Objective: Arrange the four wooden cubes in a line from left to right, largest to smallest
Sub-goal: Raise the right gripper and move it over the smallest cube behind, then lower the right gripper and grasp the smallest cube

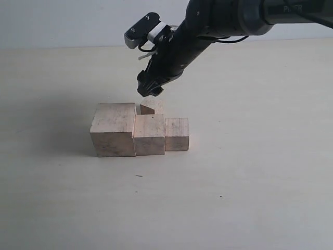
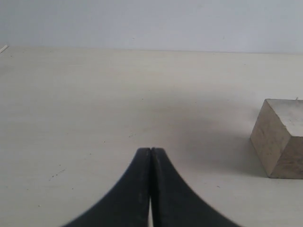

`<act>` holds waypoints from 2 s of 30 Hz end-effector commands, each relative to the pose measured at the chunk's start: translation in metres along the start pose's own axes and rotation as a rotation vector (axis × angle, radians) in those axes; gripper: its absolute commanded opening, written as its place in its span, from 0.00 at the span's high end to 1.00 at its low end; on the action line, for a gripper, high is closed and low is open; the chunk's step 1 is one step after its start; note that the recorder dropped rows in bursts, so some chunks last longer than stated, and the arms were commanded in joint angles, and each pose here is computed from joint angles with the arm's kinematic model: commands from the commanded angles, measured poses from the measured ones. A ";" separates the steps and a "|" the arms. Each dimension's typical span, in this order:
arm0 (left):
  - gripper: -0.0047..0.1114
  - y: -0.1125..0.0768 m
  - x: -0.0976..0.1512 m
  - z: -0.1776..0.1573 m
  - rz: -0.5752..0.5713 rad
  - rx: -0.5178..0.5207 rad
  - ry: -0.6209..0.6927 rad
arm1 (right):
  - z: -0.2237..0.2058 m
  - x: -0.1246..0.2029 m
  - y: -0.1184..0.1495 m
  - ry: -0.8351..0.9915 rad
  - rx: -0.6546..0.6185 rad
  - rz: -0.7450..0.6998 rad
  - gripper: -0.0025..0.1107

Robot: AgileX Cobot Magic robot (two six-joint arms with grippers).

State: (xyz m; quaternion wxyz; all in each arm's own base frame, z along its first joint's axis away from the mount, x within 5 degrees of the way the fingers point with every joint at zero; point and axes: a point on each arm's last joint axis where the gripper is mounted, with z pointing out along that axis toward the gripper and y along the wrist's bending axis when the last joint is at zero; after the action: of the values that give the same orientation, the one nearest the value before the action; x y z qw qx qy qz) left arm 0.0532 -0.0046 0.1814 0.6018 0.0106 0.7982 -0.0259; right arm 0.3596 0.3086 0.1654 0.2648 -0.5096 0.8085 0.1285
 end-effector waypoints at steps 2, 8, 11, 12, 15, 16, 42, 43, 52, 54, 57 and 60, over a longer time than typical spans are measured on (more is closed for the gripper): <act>0.96 0.000 0.000 0.000 -0.001 -0.004 -0.014 | 0.002 -0.002 0.001 -0.016 -0.014 -0.041 0.33; 0.96 0.000 0.000 0.000 -0.001 -0.004 -0.014 | 0.011 0.003 0.002 -0.003 -0.027 -0.077 0.33; 0.96 0.000 0.000 0.000 -0.001 -0.004 -0.014 | 0.011 0.003 0.002 -0.003 -0.027 -0.077 0.33; 0.96 0.000 0.000 0.000 -0.001 -0.004 -0.014 | 0.011 0.003 0.002 -0.004 -0.028 -0.074 0.33; 0.96 0.000 0.000 0.000 -0.001 -0.004 -0.014 | 0.011 0.002 0.003 -0.013 -0.038 -0.052 0.33; 0.96 0.000 0.000 0.000 -0.001 -0.004 -0.014 | 0.011 0.002 0.003 -0.015 -0.040 -0.048 0.33; 0.96 0.000 0.000 0.000 -0.001 -0.004 -0.014 | 0.026 0.010 0.005 0.008 -0.064 -0.062 0.33; 0.96 0.000 0.000 0.000 -0.001 -0.004 -0.014 | 0.029 0.012 0.005 0.015 -0.067 -0.060 0.33; 0.96 0.000 0.000 0.000 0.001 -0.004 -0.014 | 0.033 0.014 0.003 0.009 -0.052 -0.057 0.33; 0.96 0.000 0.000 0.000 0.001 -0.004 -0.014 | 0.036 0.016 0.003 0.016 -0.055 -0.056 0.33; 0.96 0.000 0.000 0.000 0.001 -0.004 -0.014 | 0.039 0.017 0.003 0.022 -0.058 -0.055 0.35; 0.96 0.000 0.000 0.000 0.001 -0.004 -0.014 | 0.039 0.017 0.003 0.022 -0.058 -0.055 0.39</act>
State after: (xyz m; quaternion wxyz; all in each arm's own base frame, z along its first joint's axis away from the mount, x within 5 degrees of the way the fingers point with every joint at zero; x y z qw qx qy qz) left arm 0.0532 -0.0046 0.1814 0.6018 0.0106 0.7982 -0.0259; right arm 0.3603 0.3146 0.1216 0.2361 -0.5396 0.7958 0.1406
